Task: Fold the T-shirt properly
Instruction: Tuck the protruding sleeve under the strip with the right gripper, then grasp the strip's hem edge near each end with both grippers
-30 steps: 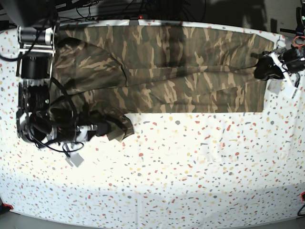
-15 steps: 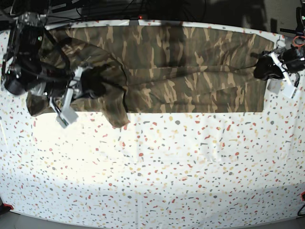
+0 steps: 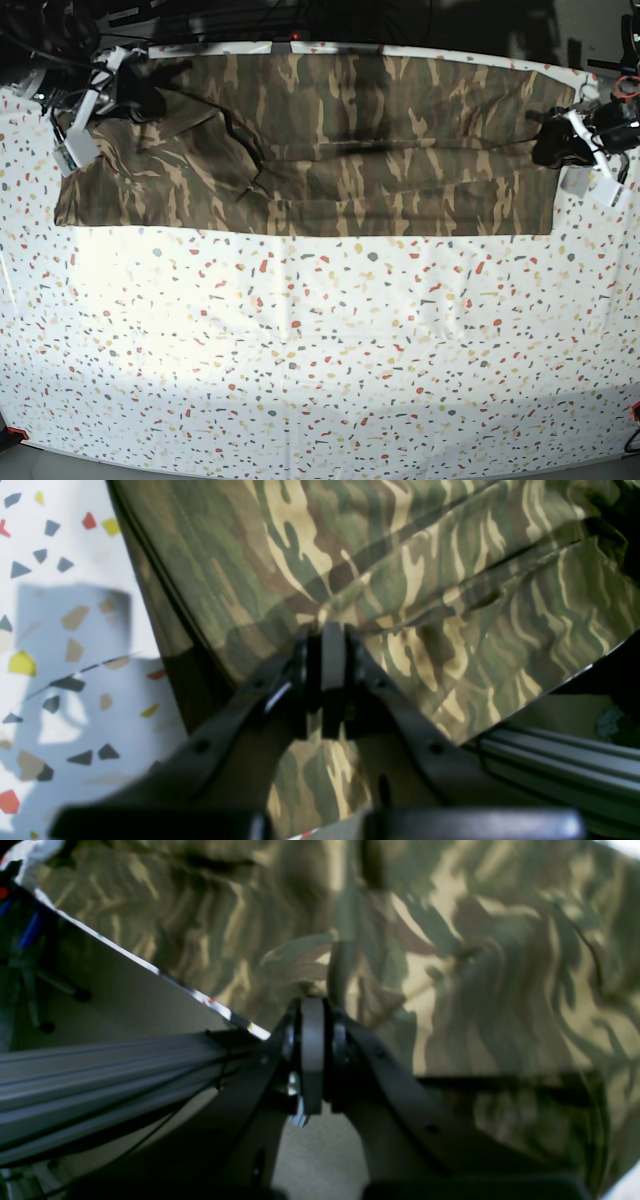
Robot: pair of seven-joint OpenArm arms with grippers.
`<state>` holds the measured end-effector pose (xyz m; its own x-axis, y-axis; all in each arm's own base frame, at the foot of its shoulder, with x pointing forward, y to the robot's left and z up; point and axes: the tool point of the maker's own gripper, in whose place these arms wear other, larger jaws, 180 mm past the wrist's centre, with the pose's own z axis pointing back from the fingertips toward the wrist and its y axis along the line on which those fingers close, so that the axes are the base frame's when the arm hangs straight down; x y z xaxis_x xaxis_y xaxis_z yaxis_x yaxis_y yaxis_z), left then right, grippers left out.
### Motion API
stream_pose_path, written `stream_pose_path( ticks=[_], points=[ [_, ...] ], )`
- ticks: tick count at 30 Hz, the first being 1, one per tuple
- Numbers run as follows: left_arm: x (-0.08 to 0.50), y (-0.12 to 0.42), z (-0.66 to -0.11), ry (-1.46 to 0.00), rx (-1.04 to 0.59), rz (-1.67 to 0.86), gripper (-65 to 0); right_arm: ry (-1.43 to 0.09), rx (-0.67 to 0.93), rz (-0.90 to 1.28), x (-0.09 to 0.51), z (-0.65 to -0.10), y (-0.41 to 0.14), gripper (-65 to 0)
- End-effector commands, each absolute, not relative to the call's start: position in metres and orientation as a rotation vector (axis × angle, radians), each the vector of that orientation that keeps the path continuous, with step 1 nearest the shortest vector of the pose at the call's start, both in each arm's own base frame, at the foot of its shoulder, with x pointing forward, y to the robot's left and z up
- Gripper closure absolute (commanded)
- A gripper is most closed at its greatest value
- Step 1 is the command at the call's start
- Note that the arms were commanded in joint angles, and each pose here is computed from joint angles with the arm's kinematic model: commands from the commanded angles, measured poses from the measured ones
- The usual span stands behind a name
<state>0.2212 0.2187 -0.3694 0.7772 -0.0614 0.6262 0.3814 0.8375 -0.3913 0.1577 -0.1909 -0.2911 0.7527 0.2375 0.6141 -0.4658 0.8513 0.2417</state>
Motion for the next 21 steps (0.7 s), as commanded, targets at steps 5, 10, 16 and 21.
stream_pose_path(
  ticks=[5,10,16,21],
  points=[
    [0.227,0.222,-0.359,-0.669,-0.527,-0.274,0.0,-0.615,0.342,0.399,0.158,-0.287,-0.202,0.0],
    [0.227,0.223,-0.36,-0.664,-0.517,-0.278,0.0,-0.606,0.23,0.39,0.162,-0.294,-0.22,0.0],
    [0.228,0.235,-0.368,-0.656,-0.427,-0.304,0.0,-0.606,0.091,0.367,0.172,-0.302,-0.256,0.0],
    [0.23,0.246,-0.373,-0.656,-0.347,-0.331,0.0,-0.577,0.094,0.32,0.172,-0.315,-0.277,0.0]
  ],
)
